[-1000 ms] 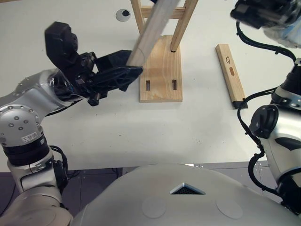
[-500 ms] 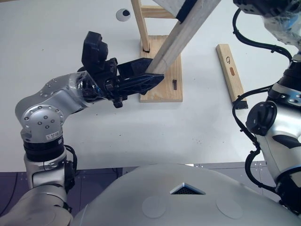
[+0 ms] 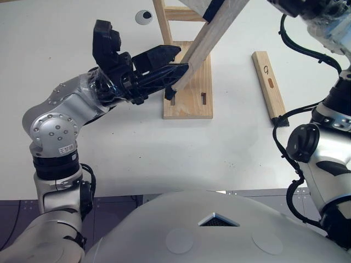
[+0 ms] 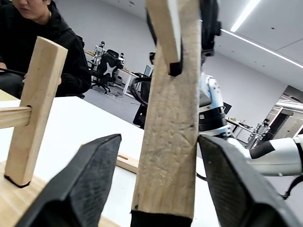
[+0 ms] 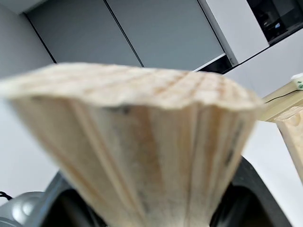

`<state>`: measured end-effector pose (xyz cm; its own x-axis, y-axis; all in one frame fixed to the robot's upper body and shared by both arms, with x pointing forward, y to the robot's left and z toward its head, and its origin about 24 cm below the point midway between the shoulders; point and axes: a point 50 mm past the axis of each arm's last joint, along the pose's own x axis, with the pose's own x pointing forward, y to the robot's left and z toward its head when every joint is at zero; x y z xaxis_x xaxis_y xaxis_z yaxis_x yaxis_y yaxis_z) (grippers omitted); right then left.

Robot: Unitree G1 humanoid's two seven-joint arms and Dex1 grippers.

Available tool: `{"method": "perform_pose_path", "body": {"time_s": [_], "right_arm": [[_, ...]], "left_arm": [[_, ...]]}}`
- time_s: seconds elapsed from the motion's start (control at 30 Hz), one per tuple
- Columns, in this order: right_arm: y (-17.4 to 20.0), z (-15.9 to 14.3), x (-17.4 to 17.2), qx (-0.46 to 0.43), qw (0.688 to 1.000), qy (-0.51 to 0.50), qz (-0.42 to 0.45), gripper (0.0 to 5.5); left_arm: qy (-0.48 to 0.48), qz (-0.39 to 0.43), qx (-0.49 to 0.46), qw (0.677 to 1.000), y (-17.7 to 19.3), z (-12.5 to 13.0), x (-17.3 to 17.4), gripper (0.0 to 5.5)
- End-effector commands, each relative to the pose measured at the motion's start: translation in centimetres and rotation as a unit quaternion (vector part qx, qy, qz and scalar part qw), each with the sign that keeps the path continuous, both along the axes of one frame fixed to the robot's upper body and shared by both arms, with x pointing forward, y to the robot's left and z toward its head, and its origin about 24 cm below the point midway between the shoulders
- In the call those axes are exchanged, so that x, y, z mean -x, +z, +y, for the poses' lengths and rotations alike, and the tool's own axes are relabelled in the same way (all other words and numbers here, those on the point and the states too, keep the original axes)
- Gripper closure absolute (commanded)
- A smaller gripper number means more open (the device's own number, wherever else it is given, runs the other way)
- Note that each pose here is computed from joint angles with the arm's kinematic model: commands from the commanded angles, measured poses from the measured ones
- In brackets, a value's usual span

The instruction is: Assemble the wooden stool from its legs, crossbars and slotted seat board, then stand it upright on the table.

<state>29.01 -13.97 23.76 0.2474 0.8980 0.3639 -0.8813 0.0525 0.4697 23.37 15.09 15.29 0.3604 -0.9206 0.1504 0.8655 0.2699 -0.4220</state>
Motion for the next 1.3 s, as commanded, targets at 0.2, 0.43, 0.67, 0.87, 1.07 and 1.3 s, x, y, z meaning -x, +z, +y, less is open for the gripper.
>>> {"method": "perform_pose_path", "body": {"time_s": [0.2,0.43,0.67,0.87,1.07,1.3], "right_arm": [[-3.3,-2.2,-0.1,0.070,0.993,-0.069,-0.065,3.42],[-7.4,-2.1,-0.4,0.152,0.980,-0.070,-0.105,3.43],[-8.8,-3.5,-0.8,0.187,0.969,-0.100,-0.128,3.43],[-7.7,-4.0,-0.1,0.201,0.966,-0.079,-0.144,3.44],[-7.4,-4.3,0.4,0.238,0.960,-0.035,-0.144,3.44],[-9.9,-4.0,1.2,0.303,0.943,0.011,-0.140,3.44]], "left_arm": [[0.128,0.048,-0.092,0.986,-2.4,3.1,-2.4,2.06],[0.105,0.056,-0.119,0.986,-2.7,3.1,-3.1,2.06],[0.068,0.054,-0.140,0.986,-1.8,3.3,-3.4,2.06],[0.059,0.053,-0.144,0.986,-1.7,3.0,-3.6,2.06],[0.067,0.056,-0.138,0.987,-2.1,2.8,-3.2,2.06],[0.070,0.059,-0.134,0.987,-2.3,2.8,-3.1,2.06]]}}
